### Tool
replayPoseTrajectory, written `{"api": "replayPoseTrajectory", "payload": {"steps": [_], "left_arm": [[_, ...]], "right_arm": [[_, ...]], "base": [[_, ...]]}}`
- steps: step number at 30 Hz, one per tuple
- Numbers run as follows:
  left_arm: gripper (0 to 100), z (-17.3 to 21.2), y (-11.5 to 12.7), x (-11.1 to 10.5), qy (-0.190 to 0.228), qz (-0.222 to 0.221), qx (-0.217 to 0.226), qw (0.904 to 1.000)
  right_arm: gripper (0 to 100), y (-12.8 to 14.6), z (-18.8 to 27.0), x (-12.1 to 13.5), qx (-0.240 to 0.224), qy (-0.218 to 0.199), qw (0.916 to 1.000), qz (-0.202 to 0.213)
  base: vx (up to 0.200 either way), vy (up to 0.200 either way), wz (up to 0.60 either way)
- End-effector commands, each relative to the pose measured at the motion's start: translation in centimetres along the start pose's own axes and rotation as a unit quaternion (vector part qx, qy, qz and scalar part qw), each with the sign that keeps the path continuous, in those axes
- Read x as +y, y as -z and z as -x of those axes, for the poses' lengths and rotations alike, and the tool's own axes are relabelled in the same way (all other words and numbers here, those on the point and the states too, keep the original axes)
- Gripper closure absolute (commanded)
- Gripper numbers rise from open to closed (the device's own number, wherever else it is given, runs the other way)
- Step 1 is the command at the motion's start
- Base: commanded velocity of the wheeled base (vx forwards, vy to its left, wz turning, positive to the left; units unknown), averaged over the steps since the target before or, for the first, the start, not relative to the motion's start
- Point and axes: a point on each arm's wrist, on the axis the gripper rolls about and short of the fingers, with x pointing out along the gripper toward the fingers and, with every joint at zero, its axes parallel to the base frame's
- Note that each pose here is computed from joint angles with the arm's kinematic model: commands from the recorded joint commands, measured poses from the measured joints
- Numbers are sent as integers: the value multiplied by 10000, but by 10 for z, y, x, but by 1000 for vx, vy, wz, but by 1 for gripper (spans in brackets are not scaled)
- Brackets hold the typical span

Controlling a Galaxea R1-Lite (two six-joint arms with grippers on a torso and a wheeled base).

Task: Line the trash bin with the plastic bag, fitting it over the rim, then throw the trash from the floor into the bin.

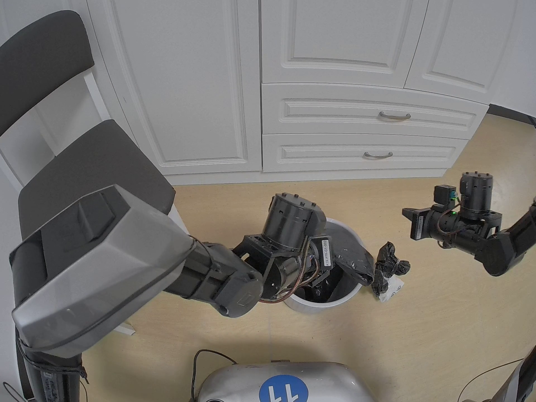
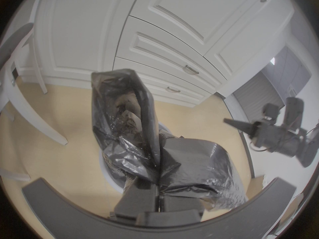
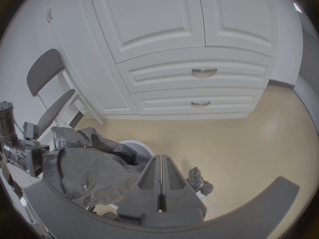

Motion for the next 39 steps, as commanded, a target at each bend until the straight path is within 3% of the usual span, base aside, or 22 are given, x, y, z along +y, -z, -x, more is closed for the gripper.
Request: {"api": "replayPoseTrajectory", "payload": {"steps": [1,3,6,7,8,11,17,26,32,39], "left_arm": [[100,-17,-5,-3,-114,-568,96,9983],[100,-16,-8,-4,-109,-689,91,9975],[100,-4,-23,-1,-259,-1488,297,9881],[100,-3,-24,0,-270,-1518,310,9876],[100,-2,-25,2,-337,-1871,502,9805],[100,-3,-22,5,-390,-2369,754,9678],[100,-7,-20,4,-278,-3248,819,9418],[100,-38,1,11,-332,-3260,1000,9395],[100,-58,7,9,-379,-2947,936,9503],[100,-62,8,7,-383,-2953,910,9503]], "right_arm": [[100,-22,63,3,-494,108,9974,515],[100,-23,69,4,-539,103,9970,544],[100,-25,87,7,-683,105,9957,624],[100,-25,88,7,-683,105,9957,624],[100,-25,91,7,-705,120,9948,724],[100,-24,94,6,-695,150,9941,825],[100,-25,97,5,-732,169,9935,855],[100,-27,101,-2,-795,331,9928,835],[100,-28,100,-5,-785,382,9928,814],[100,-26,98,-5,-748,380,9931,816]], "base": [[0,0,0],[0,0,0],[0,0,0],[0,0,0],[0,0,0],[0,0,0],[0,0,0],[0,0,0],[0,0,0],[0,0,0]]}}
